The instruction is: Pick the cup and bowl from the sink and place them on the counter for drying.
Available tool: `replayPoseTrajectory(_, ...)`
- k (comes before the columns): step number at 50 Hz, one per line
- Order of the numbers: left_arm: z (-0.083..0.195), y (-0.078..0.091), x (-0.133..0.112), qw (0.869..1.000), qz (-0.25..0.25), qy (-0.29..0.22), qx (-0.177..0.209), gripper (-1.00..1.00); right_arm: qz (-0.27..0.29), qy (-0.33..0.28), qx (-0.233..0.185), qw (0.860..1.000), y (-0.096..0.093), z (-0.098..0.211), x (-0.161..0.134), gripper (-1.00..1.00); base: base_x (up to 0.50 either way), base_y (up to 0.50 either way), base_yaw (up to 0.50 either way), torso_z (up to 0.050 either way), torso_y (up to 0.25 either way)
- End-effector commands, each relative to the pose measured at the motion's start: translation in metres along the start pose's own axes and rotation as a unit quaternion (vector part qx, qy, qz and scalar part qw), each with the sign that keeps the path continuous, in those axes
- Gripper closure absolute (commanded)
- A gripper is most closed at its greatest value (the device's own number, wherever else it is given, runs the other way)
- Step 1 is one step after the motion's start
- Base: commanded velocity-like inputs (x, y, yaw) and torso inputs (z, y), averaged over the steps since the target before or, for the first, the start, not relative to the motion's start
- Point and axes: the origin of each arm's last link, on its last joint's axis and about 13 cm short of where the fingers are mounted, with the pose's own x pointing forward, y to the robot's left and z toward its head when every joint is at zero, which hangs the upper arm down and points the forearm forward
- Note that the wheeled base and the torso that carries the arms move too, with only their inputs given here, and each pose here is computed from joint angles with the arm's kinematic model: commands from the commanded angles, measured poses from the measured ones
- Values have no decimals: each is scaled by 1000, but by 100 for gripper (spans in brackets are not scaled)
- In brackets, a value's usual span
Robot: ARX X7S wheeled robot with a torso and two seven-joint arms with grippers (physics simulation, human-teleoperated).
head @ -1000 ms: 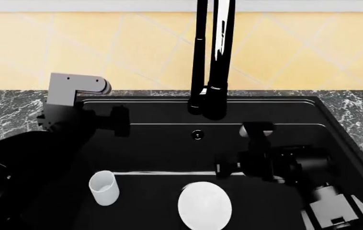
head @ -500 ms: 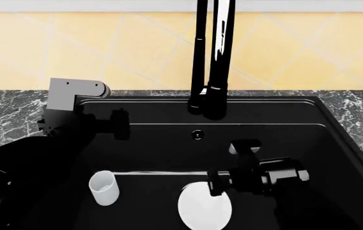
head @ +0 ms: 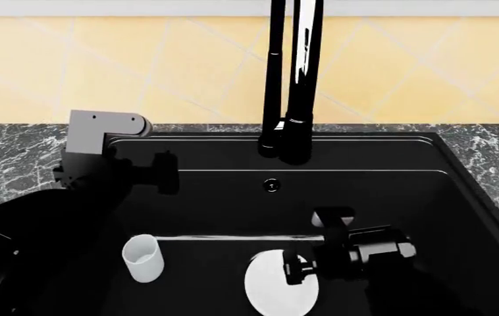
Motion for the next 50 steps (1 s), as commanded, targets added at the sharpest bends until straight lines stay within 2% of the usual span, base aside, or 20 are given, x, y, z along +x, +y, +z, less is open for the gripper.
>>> replayPoseTrajectory(1, -3, -1, 1, 1000, 1, 2, -1, -100, -8, 13, 22, 1000, 1, -5, 1, -100, 0, 0, 0, 0, 0)
replayPoseTrajectory(18, -4, -1, -1, 1000, 0, 2, -1, -100, -4, 22, 51, 998, 5, -2, -2, -100, 0, 0, 0, 0, 0)
replayPoseTrajectory(19, -4, -1, 0, 1000, 1, 2, -2, -100, -3, 25, 52, 998, -10, -45, 18, -100, 0, 0, 0, 0, 0)
replayPoseTrajectory(21, -4, -1, 0, 1000, 0, 3, -2, -100, 0, 24, 52, 998, -12, -50, 19, -100, 0, 0, 0, 0, 0)
replayPoseTrajectory(22, -4, -1, 1, 1000, 0, 2, -2, -100, -1, 21, 50, 999, -12, -50, 19, 100, 0, 0, 0, 0, 0)
replayPoseTrajectory(37, -7, 0, 0, 1000, 0, 3, -3, -100, 6, -30, 37, 999, -14, -34, 16, 100, 0, 0, 0, 0, 0)
replayPoseTrajectory(50, -4, -1, 0, 1000, 1, 0, -3, -100, 8, -94, 41, 995, -23, -3, -3, 100, 0, 0, 0, 0, 0)
